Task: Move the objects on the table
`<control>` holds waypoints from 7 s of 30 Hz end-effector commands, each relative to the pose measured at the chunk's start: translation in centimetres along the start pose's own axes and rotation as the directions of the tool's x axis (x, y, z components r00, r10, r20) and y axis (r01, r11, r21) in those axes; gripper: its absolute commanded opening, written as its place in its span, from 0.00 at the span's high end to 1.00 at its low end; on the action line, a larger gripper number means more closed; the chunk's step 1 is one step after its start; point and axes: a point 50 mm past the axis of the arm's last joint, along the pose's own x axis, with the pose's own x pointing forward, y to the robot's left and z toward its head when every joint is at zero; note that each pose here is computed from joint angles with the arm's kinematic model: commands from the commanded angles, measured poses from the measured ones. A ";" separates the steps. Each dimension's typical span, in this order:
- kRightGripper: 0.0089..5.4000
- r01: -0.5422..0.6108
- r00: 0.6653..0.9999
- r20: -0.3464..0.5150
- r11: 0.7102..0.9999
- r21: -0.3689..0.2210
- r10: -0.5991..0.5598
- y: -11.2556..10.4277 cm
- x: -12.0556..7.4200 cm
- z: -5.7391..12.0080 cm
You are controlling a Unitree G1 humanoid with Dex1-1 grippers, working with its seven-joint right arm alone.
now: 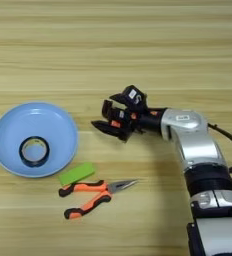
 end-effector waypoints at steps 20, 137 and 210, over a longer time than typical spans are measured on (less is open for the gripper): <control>0.01 0.170 0.985 -0.005 0.980 -0.105 -0.171 -4.5 -2.0 1.8; 0.31 -0.089 0.991 0.067 0.946 -0.312 0.115 3.8 1.8 8.6; 0.32 -0.394 0.913 -0.084 0.805 -0.443 0.400 9.6 8.4 10.1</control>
